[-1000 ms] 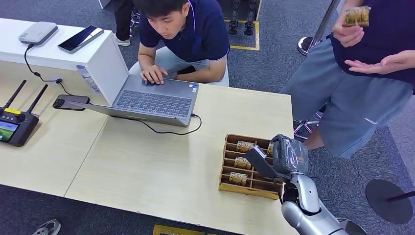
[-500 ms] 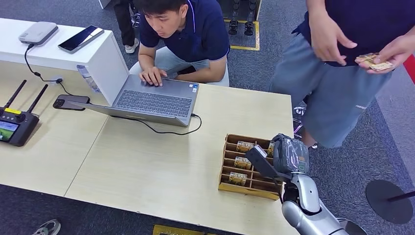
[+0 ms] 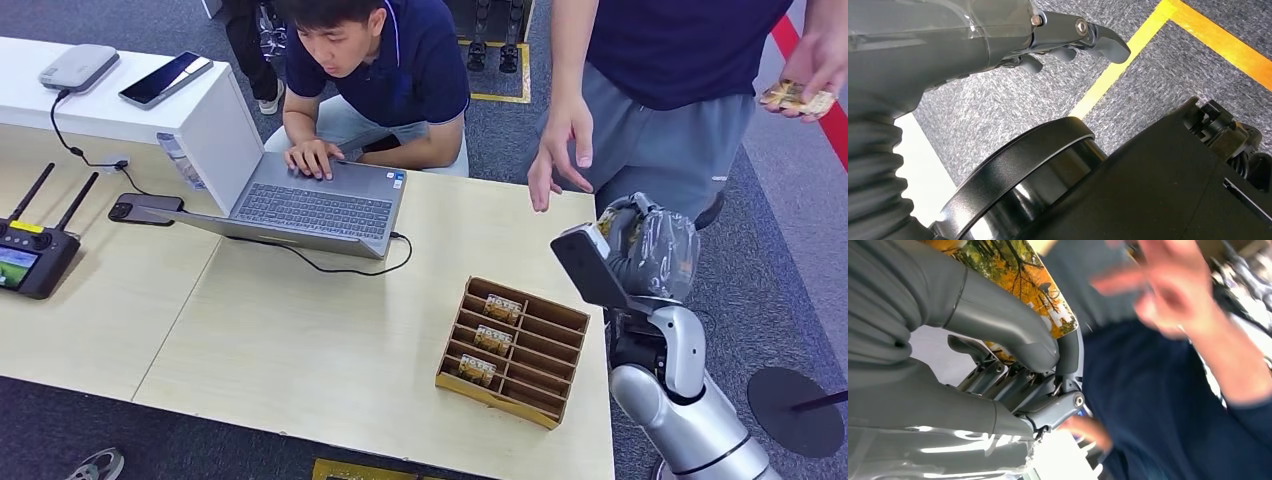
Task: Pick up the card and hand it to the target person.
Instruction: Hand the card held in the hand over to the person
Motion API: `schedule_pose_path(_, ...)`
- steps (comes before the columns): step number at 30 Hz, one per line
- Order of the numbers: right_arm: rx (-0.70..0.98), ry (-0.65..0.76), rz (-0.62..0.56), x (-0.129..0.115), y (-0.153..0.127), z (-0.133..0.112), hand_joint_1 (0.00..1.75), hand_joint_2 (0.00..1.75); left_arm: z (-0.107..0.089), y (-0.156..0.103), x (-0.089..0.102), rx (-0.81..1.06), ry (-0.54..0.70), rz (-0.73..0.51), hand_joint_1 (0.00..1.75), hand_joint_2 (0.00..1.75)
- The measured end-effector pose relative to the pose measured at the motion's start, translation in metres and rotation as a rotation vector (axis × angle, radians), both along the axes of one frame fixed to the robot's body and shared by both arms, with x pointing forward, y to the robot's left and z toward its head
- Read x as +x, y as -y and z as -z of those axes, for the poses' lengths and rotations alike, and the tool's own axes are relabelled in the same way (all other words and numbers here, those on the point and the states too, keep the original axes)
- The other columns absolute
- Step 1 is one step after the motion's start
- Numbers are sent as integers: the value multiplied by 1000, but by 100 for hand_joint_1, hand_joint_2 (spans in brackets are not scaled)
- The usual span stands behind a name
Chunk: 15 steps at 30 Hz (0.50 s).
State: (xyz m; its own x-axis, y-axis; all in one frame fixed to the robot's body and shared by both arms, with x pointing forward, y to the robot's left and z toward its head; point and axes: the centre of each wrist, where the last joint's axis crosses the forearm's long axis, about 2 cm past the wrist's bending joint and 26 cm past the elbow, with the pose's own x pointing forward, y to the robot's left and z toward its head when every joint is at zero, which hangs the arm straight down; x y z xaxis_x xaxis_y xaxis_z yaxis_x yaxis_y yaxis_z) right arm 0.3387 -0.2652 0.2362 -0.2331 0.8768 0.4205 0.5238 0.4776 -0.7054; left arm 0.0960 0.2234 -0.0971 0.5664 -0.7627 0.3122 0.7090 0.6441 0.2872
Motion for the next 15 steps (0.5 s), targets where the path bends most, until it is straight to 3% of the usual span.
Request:
schedule_pose_path(6, 36, 95, -17, -2, 3, -32, 175, 175, 0, 0, 0, -2, 2, 0, 0, 175)
schedule_pose_path(15, 99, 129, -52, -4, 4, -42, 175, 175, 0, 2, 0, -2, 4, 2, 0, 175)
